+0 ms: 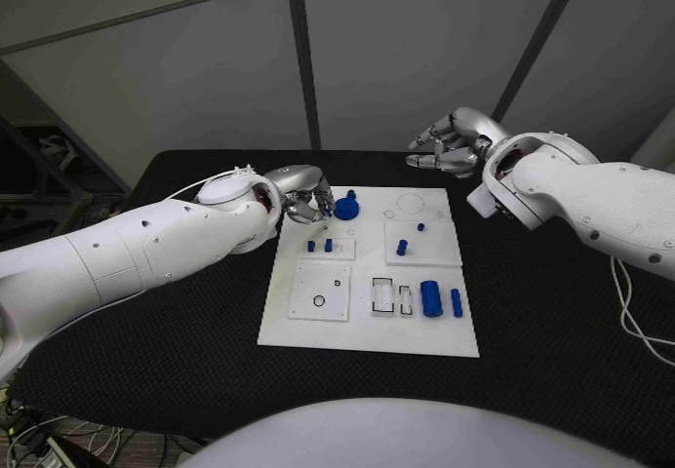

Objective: Assemble the parts on the task board

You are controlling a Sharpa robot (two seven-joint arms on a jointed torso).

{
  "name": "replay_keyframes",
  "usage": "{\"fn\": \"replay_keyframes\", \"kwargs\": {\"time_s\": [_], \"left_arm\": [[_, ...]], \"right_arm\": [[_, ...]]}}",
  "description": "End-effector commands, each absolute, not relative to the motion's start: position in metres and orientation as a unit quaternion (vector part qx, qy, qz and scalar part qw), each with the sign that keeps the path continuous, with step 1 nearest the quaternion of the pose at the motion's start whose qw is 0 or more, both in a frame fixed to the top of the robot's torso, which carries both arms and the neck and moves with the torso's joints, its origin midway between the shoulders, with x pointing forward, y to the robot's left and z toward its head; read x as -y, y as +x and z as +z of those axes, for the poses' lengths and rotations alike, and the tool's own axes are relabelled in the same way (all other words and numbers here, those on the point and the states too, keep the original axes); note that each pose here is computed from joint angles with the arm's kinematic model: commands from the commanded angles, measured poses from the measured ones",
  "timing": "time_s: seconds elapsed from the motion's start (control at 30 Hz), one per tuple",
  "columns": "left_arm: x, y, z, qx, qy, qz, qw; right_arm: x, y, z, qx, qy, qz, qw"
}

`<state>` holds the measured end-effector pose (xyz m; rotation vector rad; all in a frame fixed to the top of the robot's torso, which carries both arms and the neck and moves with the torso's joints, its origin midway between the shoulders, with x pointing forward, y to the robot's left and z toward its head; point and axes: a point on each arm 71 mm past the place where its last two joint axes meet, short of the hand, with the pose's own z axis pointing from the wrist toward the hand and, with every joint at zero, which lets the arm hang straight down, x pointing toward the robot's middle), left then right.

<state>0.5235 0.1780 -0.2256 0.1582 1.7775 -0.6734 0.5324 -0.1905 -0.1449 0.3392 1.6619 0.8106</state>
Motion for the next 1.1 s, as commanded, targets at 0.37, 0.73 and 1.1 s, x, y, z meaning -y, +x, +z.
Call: {"fn": "replay_keyframes", "kwargs": {"time_s": [0.37,0.73,1.1], "left_arm": [[-0.185,0.521,-0.235,-0.776,0.059,-0.279,0.562],[-0.187,0.520,-0.237,-0.784,0.060,-0.275,0.554],[-0.185,0.521,-0.240,-0.787,0.055,-0.278,0.548]], "right_arm": [[0.191,0.532,-0.144,-0.713,0.139,0.347,0.594],[0.190,0.532,-0.143,-0.712,0.134,0.345,0.596],[0.189,0.533,-0.143,-0.712,0.134,0.345,0.596]]}}
